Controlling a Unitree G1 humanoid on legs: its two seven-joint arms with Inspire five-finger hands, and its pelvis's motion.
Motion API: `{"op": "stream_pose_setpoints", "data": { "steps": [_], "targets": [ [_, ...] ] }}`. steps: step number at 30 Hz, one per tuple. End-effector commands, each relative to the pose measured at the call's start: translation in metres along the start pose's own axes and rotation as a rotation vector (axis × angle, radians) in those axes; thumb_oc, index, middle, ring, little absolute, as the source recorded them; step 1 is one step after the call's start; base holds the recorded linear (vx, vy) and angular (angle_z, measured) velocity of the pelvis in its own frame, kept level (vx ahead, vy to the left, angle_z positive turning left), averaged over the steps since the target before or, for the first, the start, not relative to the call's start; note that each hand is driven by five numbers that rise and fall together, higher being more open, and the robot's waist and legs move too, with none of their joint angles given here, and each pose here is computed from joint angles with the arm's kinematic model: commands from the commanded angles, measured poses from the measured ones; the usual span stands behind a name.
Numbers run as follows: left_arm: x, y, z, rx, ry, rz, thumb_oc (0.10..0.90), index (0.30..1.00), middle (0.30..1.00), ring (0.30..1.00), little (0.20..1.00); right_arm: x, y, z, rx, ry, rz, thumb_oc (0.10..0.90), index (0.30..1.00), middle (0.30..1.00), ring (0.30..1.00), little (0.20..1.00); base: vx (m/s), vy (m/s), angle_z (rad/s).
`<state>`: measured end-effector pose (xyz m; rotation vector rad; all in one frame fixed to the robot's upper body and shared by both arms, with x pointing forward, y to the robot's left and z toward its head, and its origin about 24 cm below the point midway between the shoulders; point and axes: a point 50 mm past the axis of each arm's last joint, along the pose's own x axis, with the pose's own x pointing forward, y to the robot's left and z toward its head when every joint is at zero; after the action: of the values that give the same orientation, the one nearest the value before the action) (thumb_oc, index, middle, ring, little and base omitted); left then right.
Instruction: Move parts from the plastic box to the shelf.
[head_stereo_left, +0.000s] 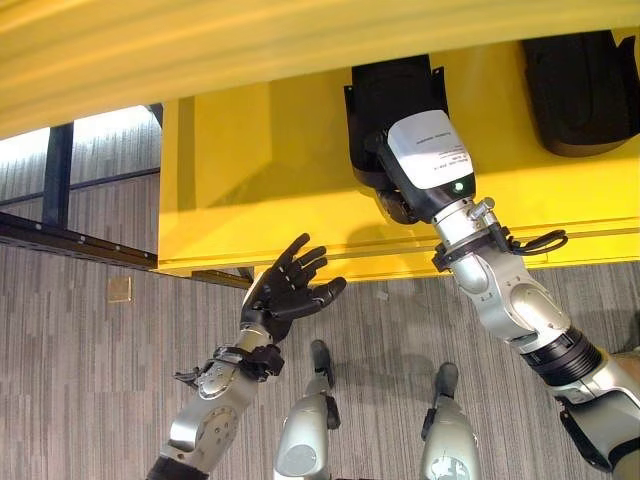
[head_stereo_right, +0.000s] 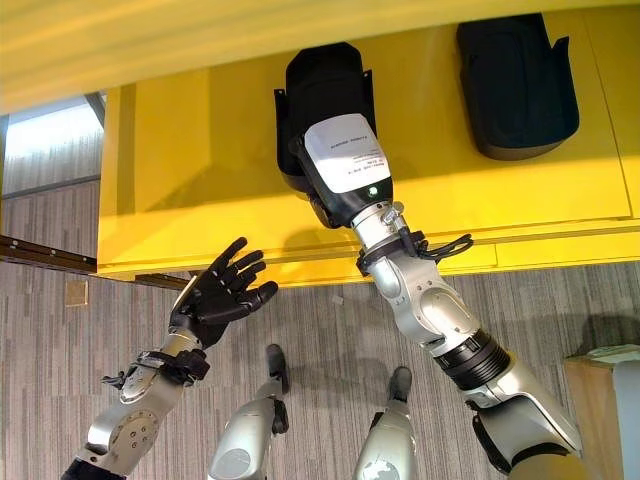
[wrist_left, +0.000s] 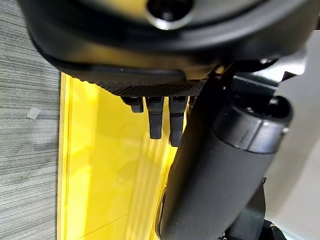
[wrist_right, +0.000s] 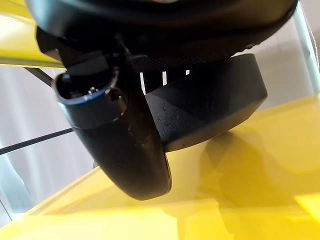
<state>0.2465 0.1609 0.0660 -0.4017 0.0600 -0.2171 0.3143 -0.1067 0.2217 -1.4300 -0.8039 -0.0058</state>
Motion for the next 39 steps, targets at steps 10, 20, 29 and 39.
{"op": "stream_pose_setpoints", "data": {
  "steps": [10, 20, 29, 39],
  "targets": [
    [0.005, -0.022, 0.029, 0.049, -0.141, -0.132, 0.9, 1.0, 1.0, 1.0, 1.0, 0.037, -0.076, 0.034, -0.063, -0.176, -0.363, 0.4, 0.3, 0.3, 0.3, 0.3, 0.0, 0.0, 0.0],
    [0.006, -0.022, 0.028, 0.059, -0.136, -0.136, 0.9, 1.0, 1.0, 1.0, 1.0, 0.041, -0.074, 0.025, -0.095, -0.132, -0.369, 0.4, 0.3, 0.3, 0.3, 0.3, 0.0, -0.012, -0.01],
    [0.007, -0.02, 0.027, 0.077, -0.122, -0.143, 0.9, 1.0, 1.0, 1.0, 1.0, 0.045, -0.076, 0.016, -0.128, -0.127, -0.365, 0.4, 0.3, 0.3, 0.3, 0.3, 0.0, -0.029, 0.01],
    [0.005, -0.018, 0.025, 0.073, -0.118, -0.146, 0.9, 1.0, 1.0, 1.0, 1.0, 0.046, -0.076, 0.019, -0.13, -0.156, -0.355, 0.4, 0.3, 0.3, 0.3, 0.3, 0.0, 0.0, 0.0]
  ]
}}
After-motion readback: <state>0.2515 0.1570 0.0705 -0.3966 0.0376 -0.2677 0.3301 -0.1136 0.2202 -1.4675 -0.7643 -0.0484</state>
